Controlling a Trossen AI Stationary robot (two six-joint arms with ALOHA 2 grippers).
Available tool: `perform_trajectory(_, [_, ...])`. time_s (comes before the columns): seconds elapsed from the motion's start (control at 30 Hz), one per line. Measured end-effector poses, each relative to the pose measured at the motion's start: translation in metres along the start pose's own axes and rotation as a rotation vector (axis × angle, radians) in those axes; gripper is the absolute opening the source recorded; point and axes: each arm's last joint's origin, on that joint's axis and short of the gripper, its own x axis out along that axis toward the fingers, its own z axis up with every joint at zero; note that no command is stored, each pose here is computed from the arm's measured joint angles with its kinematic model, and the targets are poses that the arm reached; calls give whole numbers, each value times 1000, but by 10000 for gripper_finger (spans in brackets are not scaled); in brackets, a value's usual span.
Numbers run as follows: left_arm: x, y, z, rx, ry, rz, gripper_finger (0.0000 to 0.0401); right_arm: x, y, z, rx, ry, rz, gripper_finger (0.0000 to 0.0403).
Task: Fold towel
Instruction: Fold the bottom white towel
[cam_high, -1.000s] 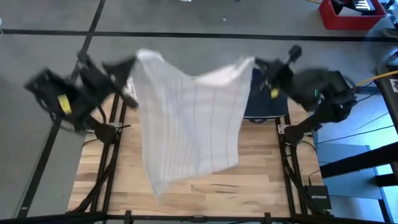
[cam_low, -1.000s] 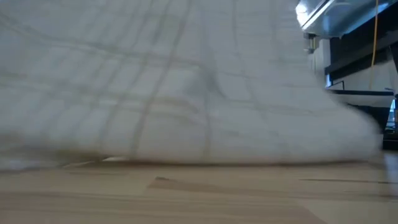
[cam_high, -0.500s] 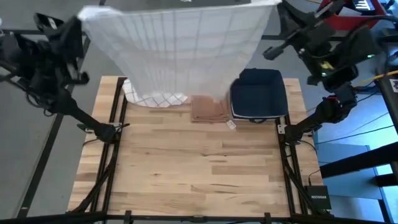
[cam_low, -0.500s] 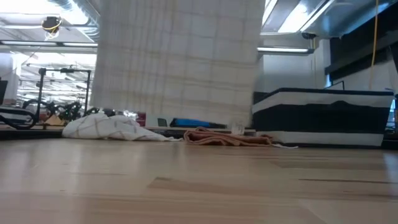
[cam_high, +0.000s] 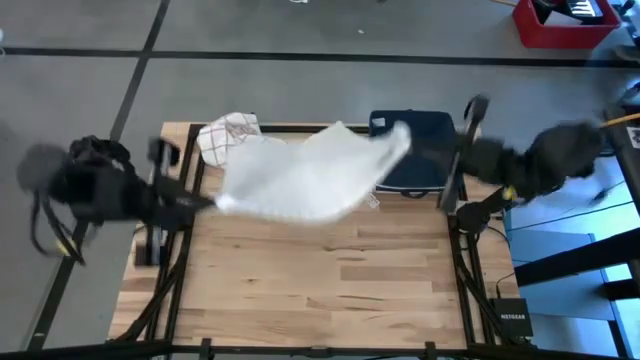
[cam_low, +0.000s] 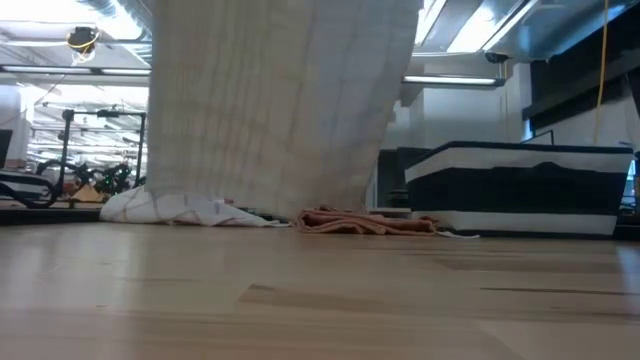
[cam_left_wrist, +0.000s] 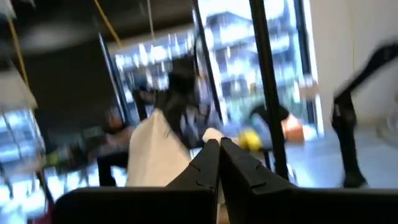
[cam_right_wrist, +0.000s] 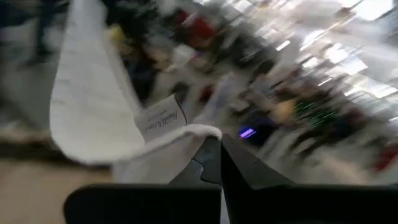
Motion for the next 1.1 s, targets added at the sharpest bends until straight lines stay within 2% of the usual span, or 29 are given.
perform_trajectory(0.1, [0,-35,-18,-4,136,-38,0,-6,31,-15,42,111,121,1])
perform_trajectory(0.23, [0,-84,-45,-33,273,-84,0,-15,70,-39,78,256,220,1])
perform_trajectory(0.47, [-5,-174,-94,-112,434,-129,0,-30,142,-80,119,403,329,1])
perform_trajectory(0.63, [-9,-225,-135,-168,540,-113,0,-41,190,-116,180,472,389,1])
perform_trajectory(0.83, [-12,-270,-179,-252,666,-99,0,-57,236,-159,276,520,457,1])
perform_trajectory(0.93, [-13,-288,-199,-306,792,-150,0,-64,254,-177,314,503,491,1])
perform_trajectory(1.03, [-15,-300,-211,-416,916,-188,0,-68,271,-188,335,509,544,1])
perform_trajectory(1.1, [-15,-303,-211,-515,946,-183,0,-67,282,-189,373,530,591,1])
